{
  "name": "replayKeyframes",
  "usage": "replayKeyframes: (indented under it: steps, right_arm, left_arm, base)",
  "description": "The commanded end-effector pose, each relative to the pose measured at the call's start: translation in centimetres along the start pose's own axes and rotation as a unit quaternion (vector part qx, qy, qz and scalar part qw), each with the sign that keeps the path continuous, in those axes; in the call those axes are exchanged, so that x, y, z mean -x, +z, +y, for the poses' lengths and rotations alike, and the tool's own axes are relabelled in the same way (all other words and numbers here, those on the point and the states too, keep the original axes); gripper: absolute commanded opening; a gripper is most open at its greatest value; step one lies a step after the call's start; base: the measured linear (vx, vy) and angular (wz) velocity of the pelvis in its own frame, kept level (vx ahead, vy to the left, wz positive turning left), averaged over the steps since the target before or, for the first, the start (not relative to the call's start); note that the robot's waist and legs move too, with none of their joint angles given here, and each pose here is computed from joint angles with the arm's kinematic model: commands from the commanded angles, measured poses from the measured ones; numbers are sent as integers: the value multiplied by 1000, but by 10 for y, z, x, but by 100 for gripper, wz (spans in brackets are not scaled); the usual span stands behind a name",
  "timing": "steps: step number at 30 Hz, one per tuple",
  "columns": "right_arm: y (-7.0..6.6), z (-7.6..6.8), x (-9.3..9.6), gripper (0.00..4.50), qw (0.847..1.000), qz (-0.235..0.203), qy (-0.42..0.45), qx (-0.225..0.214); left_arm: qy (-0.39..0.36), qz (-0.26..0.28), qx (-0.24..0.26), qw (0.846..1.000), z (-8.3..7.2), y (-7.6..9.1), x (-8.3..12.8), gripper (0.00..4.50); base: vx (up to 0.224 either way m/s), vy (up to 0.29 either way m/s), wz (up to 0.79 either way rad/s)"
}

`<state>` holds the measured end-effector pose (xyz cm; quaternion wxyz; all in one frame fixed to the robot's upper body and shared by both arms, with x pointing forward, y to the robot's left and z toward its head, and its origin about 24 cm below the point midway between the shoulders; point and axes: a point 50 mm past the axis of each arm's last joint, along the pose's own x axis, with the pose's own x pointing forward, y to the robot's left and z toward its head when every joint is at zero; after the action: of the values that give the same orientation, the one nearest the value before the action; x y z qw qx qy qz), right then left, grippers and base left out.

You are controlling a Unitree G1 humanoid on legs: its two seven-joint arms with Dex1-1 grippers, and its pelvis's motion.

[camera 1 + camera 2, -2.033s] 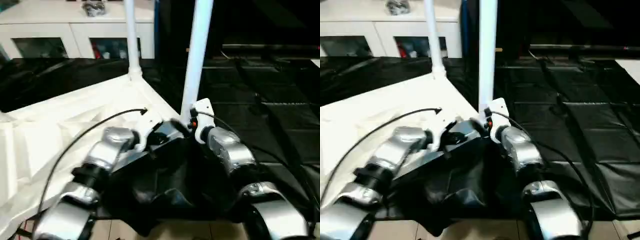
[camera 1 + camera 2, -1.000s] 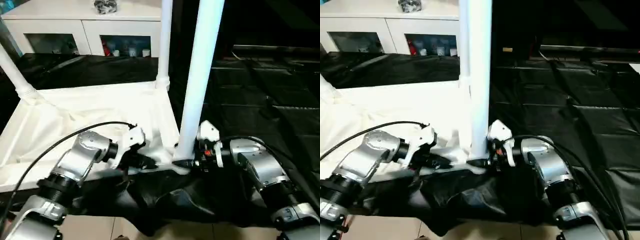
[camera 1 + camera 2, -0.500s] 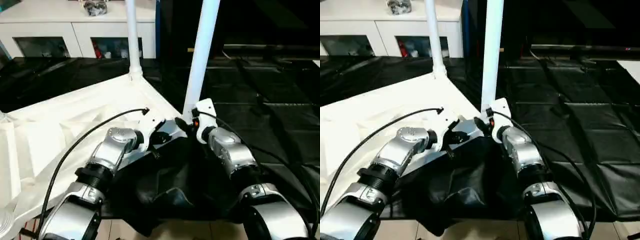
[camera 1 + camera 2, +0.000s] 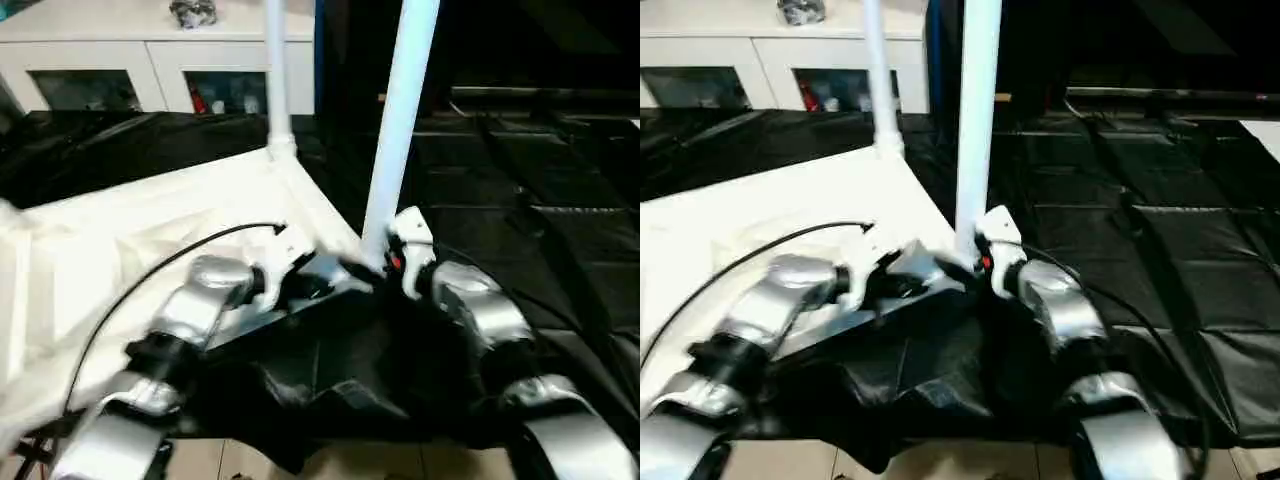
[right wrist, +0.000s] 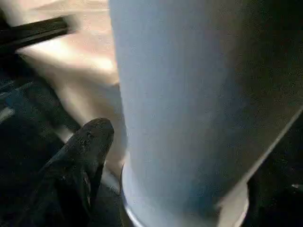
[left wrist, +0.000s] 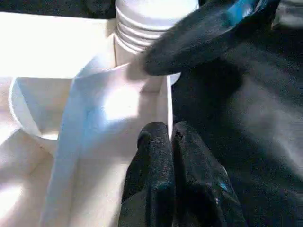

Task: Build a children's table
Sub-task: Rotate leg to tighten

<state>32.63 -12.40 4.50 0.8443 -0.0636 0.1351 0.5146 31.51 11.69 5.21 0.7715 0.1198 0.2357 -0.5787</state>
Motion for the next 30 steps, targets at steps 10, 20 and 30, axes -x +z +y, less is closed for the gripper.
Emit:
replayKeyframes:
  steps: [10, 20, 30]
  right_arm:
    - [4, 30, 8, 332, 983, 29, 178, 46]
    - [-1, 38, 7, 275, 981, 36, 185, 37]
    - [-11, 5, -36, 272, 985, 27, -151, -81]
  left_arm:
    - [-134, 12, -44, 990, -19, 1, 12, 0]
    - [-125, 14, -41, 991, -18, -3, 14, 0]
    - [75, -33, 17, 997, 7, 24, -26, 0]
  base:
    - [0, 0, 0]
    - [0, 0, 0]
    - [0, 0, 0]
